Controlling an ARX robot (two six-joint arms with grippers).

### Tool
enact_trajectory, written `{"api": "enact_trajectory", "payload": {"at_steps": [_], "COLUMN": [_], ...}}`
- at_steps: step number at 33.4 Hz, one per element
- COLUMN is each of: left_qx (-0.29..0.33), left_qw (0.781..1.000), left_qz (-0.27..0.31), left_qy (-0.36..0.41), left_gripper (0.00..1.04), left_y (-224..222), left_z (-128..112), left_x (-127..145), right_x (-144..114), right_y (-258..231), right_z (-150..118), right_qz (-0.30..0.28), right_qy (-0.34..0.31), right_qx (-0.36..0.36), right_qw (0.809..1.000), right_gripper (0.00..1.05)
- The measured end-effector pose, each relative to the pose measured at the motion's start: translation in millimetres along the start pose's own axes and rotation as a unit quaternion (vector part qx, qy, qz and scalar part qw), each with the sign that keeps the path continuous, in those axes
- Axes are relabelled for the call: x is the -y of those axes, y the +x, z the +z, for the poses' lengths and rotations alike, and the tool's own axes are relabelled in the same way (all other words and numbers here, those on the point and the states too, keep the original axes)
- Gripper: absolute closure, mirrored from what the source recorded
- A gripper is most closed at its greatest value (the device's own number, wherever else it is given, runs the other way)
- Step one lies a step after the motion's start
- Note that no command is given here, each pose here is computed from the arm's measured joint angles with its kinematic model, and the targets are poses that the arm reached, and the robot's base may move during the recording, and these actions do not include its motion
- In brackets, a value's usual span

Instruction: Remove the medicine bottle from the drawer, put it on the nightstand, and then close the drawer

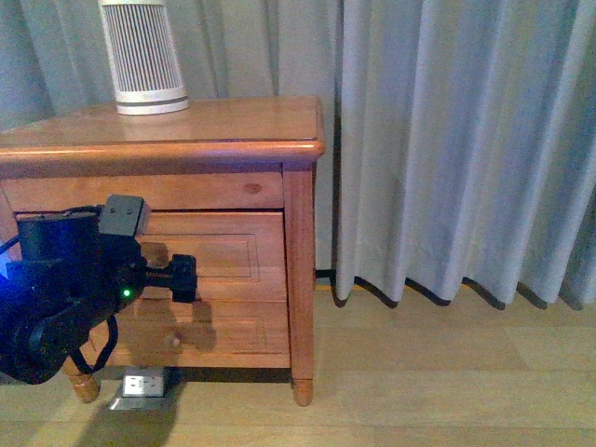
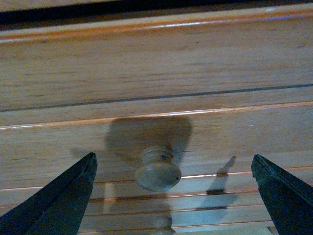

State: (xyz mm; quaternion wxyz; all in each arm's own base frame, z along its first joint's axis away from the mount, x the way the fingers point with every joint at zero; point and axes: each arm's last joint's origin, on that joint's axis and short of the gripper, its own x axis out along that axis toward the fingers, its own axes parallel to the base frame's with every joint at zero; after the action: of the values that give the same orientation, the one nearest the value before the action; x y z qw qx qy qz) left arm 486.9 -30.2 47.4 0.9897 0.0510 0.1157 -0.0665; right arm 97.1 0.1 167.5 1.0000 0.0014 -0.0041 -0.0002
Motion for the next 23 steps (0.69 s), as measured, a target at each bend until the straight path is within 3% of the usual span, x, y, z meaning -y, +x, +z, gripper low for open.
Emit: {"api": "enact_trajectory", "payload": {"at_steps": [12, 23], "left_qx": [-0.008, -0.009], "left_qw": [1.000, 1.000], "left_qz": [0.000, 0.003], "left_qy": [-0.007, -0.011], "left_gripper": [0.09, 0.61], "left_y": [9.8, 10.3], "left_z": [-6.4, -7.2], "left_x": [-0.2, -3.0], "right_x": [0.0, 0.0], "right_y": [0.0, 0.0], "right_z": [0.0, 0.0], "right_qz": [0.000, 0.000], "right_qy": [0.000, 0.000], "right_qx": [0.000, 0.000], "right_qw": [1.000, 1.000], "right_gripper": [0.07, 0.07]}}
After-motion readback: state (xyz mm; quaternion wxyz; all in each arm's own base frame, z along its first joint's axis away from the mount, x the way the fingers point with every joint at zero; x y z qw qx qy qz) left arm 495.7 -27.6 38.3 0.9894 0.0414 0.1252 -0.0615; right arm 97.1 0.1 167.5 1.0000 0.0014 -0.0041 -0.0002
